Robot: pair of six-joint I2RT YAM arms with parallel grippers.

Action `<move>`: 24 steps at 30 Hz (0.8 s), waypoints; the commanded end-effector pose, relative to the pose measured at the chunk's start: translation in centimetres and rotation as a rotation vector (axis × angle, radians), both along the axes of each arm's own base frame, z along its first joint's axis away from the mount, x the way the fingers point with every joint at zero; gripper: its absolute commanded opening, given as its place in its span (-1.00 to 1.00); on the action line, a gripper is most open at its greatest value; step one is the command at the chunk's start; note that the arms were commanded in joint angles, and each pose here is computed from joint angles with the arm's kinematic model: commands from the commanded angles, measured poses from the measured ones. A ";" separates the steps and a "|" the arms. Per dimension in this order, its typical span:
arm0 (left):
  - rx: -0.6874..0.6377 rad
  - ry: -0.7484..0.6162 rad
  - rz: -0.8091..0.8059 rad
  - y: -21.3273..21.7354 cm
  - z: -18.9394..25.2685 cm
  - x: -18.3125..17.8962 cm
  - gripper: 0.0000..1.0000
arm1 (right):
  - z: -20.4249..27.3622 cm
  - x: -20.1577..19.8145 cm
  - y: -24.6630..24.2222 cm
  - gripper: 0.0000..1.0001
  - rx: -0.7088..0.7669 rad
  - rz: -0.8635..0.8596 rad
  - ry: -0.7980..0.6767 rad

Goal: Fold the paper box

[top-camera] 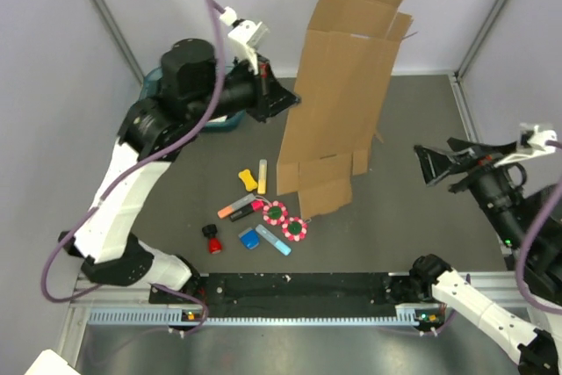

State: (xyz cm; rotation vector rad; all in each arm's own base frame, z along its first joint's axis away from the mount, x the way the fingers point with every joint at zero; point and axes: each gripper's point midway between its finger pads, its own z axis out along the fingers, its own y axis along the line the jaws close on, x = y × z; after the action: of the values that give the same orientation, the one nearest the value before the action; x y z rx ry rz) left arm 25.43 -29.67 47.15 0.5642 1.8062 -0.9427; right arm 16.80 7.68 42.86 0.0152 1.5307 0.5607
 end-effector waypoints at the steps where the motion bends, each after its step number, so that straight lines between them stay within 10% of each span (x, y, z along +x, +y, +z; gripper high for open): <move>1: -0.174 -0.125 -0.312 1.9 7.3 -9.7 -1.00 | 3.7 -2.5 -1.2 0.98 0.067 0.024 -0.108; 9: -0.232 -0.183 -0.340 3.3 8.1 -11.8 -1.00 | 4.1 -4.0 -2.5 0.98 0.084 0.013 -0.130; 24: 0.245 0.335 -0.311 -5.7 -18.0 9.4 -1.00 | -2.5 -3.9 -1.8 0.98 -0.011 0.044 0.014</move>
State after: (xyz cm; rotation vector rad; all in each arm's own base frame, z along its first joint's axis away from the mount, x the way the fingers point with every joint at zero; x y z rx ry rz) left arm 33.04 -35.53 33.58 0.8362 2.0897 -1.0912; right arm 12.94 5.57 42.95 0.0035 1.4770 0.6022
